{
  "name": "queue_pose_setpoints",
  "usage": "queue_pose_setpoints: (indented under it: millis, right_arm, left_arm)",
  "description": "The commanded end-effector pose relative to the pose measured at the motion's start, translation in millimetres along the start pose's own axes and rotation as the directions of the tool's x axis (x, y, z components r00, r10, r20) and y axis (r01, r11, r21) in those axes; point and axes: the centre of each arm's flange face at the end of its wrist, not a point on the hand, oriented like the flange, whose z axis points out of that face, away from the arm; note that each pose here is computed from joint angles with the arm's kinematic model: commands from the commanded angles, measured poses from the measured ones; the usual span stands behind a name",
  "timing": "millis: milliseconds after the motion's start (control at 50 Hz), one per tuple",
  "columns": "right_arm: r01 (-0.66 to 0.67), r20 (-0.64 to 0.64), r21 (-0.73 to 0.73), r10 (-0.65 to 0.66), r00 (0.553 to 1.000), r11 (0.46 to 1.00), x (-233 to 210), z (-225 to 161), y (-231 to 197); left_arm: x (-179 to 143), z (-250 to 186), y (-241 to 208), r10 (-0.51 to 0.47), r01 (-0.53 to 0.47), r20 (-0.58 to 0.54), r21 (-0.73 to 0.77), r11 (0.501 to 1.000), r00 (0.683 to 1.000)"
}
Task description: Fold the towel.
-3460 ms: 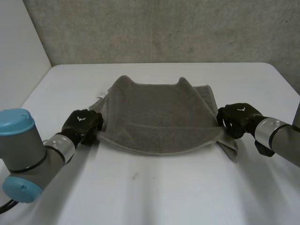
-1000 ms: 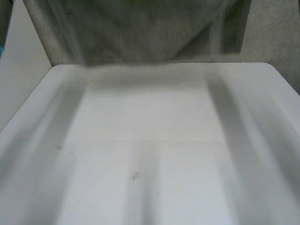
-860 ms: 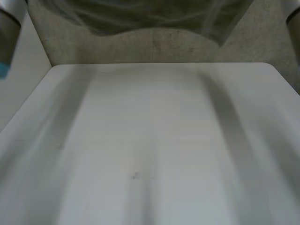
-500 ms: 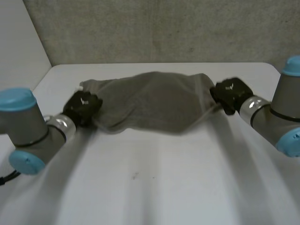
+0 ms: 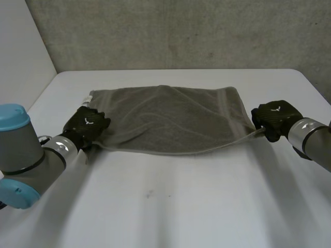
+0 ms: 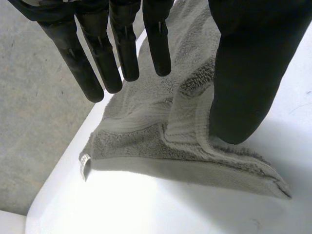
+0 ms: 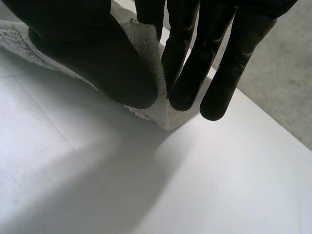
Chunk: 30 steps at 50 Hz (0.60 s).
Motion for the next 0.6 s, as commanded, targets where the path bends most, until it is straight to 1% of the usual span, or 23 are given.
queue_pose_setpoints:
  millis: [20,200,260,300,320,340,360,400,420,460,480,520,540,560,580,600]
  right_arm:
    - [-0.070,-0.048,-0.009,0.069,0.996,0.998,21,2,10]
    - [-0.079,-0.071,-0.012,0.078,0.994,0.997,29,3,13]
    - [-0.080,-0.068,-0.014,0.079,0.995,0.997,28,3,14]
    - [-0.080,-0.067,-0.015,0.079,0.995,0.997,27,2,14]
    - [-0.080,-0.067,-0.016,0.079,0.995,0.997,27,2,15]
    - [-0.080,-0.067,-0.016,0.079,0.995,0.997,27,2,15]
    - [-0.081,-0.069,-0.013,0.080,0.994,0.997,27,3,14]
    - [-0.080,-0.070,-0.013,0.079,0.994,0.997,27,3,15]
    - [-0.081,-0.070,-0.013,0.080,0.994,0.997,27,3,15]
    - [-0.081,-0.072,-0.012,0.080,0.994,0.997,28,3,15]
    - [-0.081,-0.074,-0.012,0.080,0.994,0.997,29,3,15]
    - [-0.080,-0.073,-0.013,0.079,0.994,0.997,29,3,15]
    - [-0.080,-0.073,-0.013,0.079,0.994,0.997,29,3,15]
    - [-0.080,-0.073,-0.013,0.079,0.994,0.997,29,3,15]
    - [-0.082,-0.075,-0.013,0.081,0.994,0.997,29,3,15]
    - [-0.081,-0.073,-0.014,0.080,0.994,0.997,29,3,16]
  left_arm:
    - [-6,4,8,-0.114,0.114,0.035,0.001,0.994,0.993]
    - [-10,6,12,-0.149,0.149,0.051,0.000,0.989,0.988]
    - [-7,7,16,-0.173,0.174,0.041,-0.012,0.985,0.984]
    - [-4,10,20,-0.210,0.211,0.035,-0.021,0.977,0.977]
    - [-4,10,20,-0.210,0.211,0.035,-0.021,0.977,0.977]
    - [-3,10,22,-0.237,0.238,0.031,-0.028,0.971,0.971]
    - [-3,10,22,-0.237,0.238,0.031,-0.028,0.971,0.971]
    - [-1,10,23,-0.302,0.303,0.028,-0.033,0.952,0.953]
    - [-1,10,23,-0.303,0.304,0.028,-0.033,0.952,0.953]
    - [-2,10,22,-0.383,0.384,0.032,-0.027,0.923,0.923]
    - [-2,10,22,-0.383,0.384,0.032,-0.027,0.923,0.923]
    - [-3,11,21,-0.451,0.452,0.037,-0.021,0.892,0.892]
    - [-3,11,21,-0.452,0.453,0.037,-0.020,0.891,0.891]
    - [-5,12,21,-0.474,0.475,0.041,-0.016,0.880,0.880]
    - [-5,12,22,-0.483,0.484,0.045,-0.015,0.875,0.875]
    - [-5,12,22,-0.483,0.484,0.045,-0.015,0.875,0.875]
